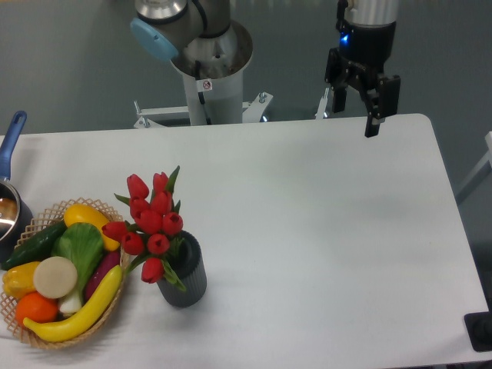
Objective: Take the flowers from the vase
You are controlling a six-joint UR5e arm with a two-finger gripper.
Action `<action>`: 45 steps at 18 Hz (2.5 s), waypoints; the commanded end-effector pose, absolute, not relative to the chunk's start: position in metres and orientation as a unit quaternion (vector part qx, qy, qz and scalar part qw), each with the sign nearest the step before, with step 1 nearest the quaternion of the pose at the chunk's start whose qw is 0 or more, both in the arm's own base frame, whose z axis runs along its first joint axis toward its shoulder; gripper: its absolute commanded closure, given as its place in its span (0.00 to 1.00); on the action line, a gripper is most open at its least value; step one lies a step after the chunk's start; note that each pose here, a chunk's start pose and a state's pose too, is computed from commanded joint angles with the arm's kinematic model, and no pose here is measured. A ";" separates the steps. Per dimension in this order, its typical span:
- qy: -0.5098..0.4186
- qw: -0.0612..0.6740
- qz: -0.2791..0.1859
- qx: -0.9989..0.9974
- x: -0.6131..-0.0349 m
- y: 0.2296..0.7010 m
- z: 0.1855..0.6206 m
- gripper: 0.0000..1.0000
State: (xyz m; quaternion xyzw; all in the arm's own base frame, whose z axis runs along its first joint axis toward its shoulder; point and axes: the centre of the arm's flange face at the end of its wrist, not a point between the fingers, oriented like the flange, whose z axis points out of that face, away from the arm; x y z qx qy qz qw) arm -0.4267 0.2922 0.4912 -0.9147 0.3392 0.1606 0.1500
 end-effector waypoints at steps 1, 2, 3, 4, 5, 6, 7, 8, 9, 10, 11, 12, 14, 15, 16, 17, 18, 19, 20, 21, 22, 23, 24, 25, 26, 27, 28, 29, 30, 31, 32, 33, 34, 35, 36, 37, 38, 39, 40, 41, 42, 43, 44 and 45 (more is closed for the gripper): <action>0.339 0.150 0.161 -0.915 -0.426 0.292 0.491 0.00; 0.340 0.150 0.162 -0.914 -0.426 0.292 0.490 0.00; 0.339 0.150 0.169 -0.913 -0.427 0.292 0.491 0.00; 0.338 0.151 0.173 -0.913 -0.425 0.292 0.491 0.00; 0.329 0.154 0.171 -0.916 -0.425 0.292 0.489 0.00; 0.319 0.165 0.168 -0.918 -0.424 0.294 0.487 0.00; 0.312 0.176 0.166 -0.919 -0.423 0.295 0.487 0.00; 0.309 0.179 0.162 -0.920 -0.421 0.296 0.483 0.00; 0.307 0.180 0.162 -0.920 -0.420 0.295 0.482 0.00; 0.303 0.181 0.163 -0.921 -0.420 0.295 0.482 0.00; 0.298 0.182 0.164 -0.922 -0.420 0.295 0.483 0.00; 0.292 0.183 0.163 -0.924 -0.420 0.295 0.483 0.00; 0.280 0.185 0.160 -0.928 -0.420 0.295 0.482 0.00; 0.274 0.188 0.160 -0.930 -0.419 0.295 0.483 0.00; 0.266 0.191 0.158 -0.932 -0.419 0.296 0.483 0.00; 0.254 0.195 0.153 -0.935 -0.418 0.296 0.481 0.00; 0.239 0.201 0.148 -0.938 -0.417 0.297 0.480 0.00; 0.227 0.208 0.144 -0.941 -0.417 0.298 0.479 0.00; 0.220 0.217 0.139 -0.941 -0.416 0.300 0.478 0.00; 0.215 0.226 0.133 -0.941 -0.414 0.302 0.475 0.00; 0.207 0.238 0.126 -0.941 -0.412 0.303 0.472 0.00; 0.199 0.250 0.115 -0.940 -0.409 0.305 0.465 0.00; 0.191 0.264 0.101 -0.940 -0.404 0.309 0.458 0.00; 0.181 0.277 0.091 -0.939 -0.396 0.312 0.455 0.00; 0.172 0.283 0.079 -0.940 -0.389 0.317 0.449 0.00; 0.169 0.285 0.076 -0.940 -0.385 0.322 0.447 0.00; 0.168 0.286 0.071 -0.941 -0.383 0.326 0.444 0.00; 0.169 0.287 0.069 -0.940 -0.380 0.330 0.443 0.00; 0.168 0.288 0.065 -0.941 -0.379 0.332 0.441 0.00; 0.167 0.288 0.060 -0.941 -0.378 0.334 0.437 0.00; 0.171 0.289 0.057 -0.940 -0.374 0.337 0.432 0.00; 0.178 0.293 0.062 -0.937 -0.372 0.342 0.424 0.00; 0.187 0.299 0.068 -0.933 -0.369 0.349 0.415 0.00; 0.190 0.309 0.075 -0.929 -0.364 0.356 0.410 0.00; 0.181 0.319 0.063 -0.928 -0.364 0.364 0.401 0.00; 0.171 0.329 0.050 -0.927 -0.364 0.371 0.395 0.00; 0.168 0.337 0.040 -0.926 -0.363 0.375 0.391 0.00; 0.167 0.342 0.031 -0.924 -0.364 0.378 0.385 0.00; 0.170 0.343 0.023 -0.923 -0.362 0.384 0.380 0.00; 0.175 0.342 0.015 -0.923 -0.358 0.392 0.375 0.00; 0.173 0.341 0.007 -0.924 -0.356 0.396 0.371 0.00; 0.170 0.341 -0.002 -0.925 -0.354 0.401 0.366 0.00; 0.167 0.345 -0.011 -0.924 -0.350 0.408 0.364 0.00; 0.159 0.351 -0.023 -0.923 -0.348 0.413 0.361 0.00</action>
